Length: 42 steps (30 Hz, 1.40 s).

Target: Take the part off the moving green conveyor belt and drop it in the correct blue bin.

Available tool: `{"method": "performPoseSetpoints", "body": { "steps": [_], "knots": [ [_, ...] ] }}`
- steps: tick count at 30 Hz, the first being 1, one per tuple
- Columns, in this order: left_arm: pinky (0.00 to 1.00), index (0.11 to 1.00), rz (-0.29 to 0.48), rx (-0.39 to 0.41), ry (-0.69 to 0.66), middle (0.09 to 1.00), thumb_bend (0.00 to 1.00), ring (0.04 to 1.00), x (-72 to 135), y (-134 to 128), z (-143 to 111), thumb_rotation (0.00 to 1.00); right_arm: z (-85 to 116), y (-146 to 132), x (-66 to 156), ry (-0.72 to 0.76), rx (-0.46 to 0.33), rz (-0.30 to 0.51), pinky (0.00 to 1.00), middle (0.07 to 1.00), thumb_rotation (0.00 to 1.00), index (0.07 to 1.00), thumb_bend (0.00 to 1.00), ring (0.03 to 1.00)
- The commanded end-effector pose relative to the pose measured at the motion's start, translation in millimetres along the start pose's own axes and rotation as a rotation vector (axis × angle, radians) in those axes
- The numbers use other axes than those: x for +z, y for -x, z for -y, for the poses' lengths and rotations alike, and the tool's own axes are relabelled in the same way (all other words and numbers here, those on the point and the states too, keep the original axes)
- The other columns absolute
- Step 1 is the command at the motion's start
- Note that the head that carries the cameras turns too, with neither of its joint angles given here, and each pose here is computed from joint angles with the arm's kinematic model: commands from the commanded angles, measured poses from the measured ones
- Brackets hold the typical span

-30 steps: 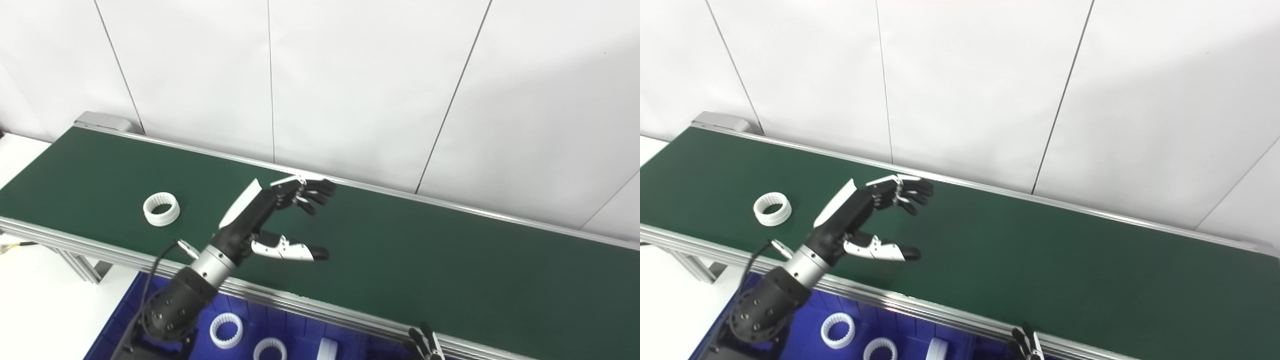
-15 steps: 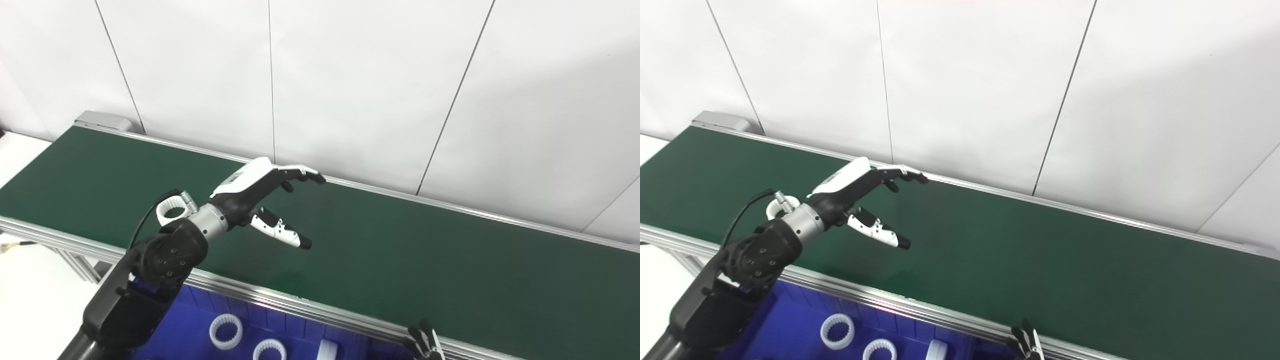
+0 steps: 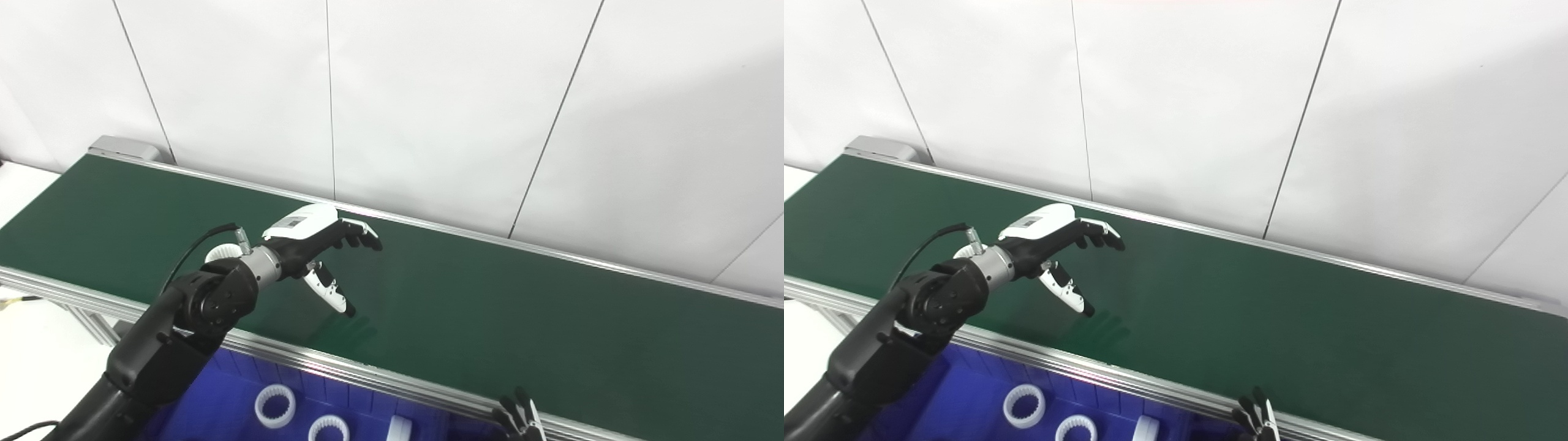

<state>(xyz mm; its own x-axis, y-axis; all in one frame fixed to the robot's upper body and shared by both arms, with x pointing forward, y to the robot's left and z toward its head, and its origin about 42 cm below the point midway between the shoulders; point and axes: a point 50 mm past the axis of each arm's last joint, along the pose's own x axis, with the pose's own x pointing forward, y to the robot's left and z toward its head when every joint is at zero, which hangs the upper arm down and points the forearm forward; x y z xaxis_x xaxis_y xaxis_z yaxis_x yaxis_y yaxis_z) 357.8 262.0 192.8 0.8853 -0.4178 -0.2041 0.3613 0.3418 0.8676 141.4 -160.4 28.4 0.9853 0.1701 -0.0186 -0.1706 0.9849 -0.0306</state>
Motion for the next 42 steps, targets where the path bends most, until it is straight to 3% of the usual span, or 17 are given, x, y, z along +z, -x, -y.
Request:
{"method": "performPoseSetpoints", "body": {
  "steps": [1,16,42],
  "knots": [
    [0.71,0.726,0.014,0.058,-0.060,0.783,0.90,0.761,2,-3,-26,0.00,-2,-3,9,-0.001,-0.010,0.073,0.80,0.918,0.91,0.979,0.19,0.879],
    [0.70,0.736,-0.075,0.004,-0.137,0.798,0.89,0.772,-10,-17,-28,0.00,-5,-3,8,-0.009,-0.013,0.070,0.80,0.917,0.91,0.982,0.18,0.879],
    [0.73,0.742,-0.082,-0.037,-0.227,0.811,0.89,0.793,-13,-20,-22,0.00,-6,-1,8,-0.013,-0.015,0.069,0.80,0.918,0.89,0.982,0.18,0.878]
  ]
}}
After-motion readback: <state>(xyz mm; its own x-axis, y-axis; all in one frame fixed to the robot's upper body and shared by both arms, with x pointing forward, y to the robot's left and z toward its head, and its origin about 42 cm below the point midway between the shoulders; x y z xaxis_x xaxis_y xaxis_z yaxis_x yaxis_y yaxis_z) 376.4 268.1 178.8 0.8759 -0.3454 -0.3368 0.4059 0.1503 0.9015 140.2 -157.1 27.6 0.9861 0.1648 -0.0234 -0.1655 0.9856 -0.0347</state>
